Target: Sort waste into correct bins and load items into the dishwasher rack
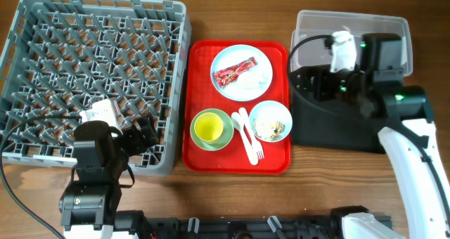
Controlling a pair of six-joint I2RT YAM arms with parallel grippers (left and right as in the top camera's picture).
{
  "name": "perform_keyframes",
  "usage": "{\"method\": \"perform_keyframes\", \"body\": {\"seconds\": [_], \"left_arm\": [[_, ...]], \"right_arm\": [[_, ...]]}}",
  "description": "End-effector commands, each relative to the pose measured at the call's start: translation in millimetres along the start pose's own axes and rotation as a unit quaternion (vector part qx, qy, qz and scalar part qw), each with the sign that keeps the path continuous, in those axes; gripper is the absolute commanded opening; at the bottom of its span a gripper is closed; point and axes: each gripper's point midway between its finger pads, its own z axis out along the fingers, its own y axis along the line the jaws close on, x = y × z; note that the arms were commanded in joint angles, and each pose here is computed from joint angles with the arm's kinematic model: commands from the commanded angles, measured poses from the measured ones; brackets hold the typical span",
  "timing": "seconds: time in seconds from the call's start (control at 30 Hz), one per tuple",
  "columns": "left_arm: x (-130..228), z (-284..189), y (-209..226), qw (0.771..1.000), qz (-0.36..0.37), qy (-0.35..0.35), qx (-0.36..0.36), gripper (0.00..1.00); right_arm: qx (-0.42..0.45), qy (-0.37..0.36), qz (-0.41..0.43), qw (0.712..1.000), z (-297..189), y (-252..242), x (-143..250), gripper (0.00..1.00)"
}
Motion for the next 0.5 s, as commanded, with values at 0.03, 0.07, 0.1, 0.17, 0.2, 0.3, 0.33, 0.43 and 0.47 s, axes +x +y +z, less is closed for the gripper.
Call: {"method": "perform_keyframes", "body": {"seconds": [0.03, 0.07, 0.1, 0.17, 0.2, 0.3, 0.33, 0.43, 0.47], "left_arm": [[-9.0, -4.2, -0.4, 1.000, 0.002, -0.013, -0.003, 1.00], [-9.0, -4.2, -0.4, 1.000, 0.002, -0.013, -0.003, 1.00], [-8.9, -4.2, -0.4, 1.000, 0.002, -0.013, -0.003, 1.00], [-8.9, -4.2, -0.4, 1.000, 0.002, -0.013, -0.003, 1.00], [-8.9, -4.2, -0.4, 1.000, 0.002, -0.013, -0.003, 1.00], [-8.8, -4.2, -0.3, 1.000, 0.002, -0.013, -0.003, 1.00], [-8.8, -4.2, -0.3, 1.000, 0.002, -0.013, -0.003, 1.00], [-8.7, -4.2, -0.4, 1.000, 0.002, -0.012, -0.003, 1.00], [-8.6, -4.2, -0.3, 1.000, 0.002, -0.012, -0.003, 1.00]], "right_arm": [[0.046, -0.021, -0.090, 0.995, 2.7, 41.3, -31.4, 0.99], [0.057, -0.016, -0.097, 0.994, 15.1, 47.7, -35.6, 0.99], [0.059, -0.005, -0.098, 0.993, 35.4, 53.4, -35.5, 1.00], [0.053, 0.013, -0.097, 0.994, 69.1, 57.8, -31.4, 0.99], [0.052, 0.026, -0.092, 0.994, 92.0, 58.1, -27.2, 1.00], [0.055, 0.057, -0.072, 0.994, 147.1, 54.1, -11.3, 0.95], [0.058, 0.070, -0.055, 0.994, 164.9, 51.4, -3.1, 0.94], [0.076, 0.108, -0.002, 0.991, 205.5, 39.7, 25.0, 0.87], [0.083, 0.124, 0.016, 0.989, 219.2, 34.7, 37.6, 0.85]]}}
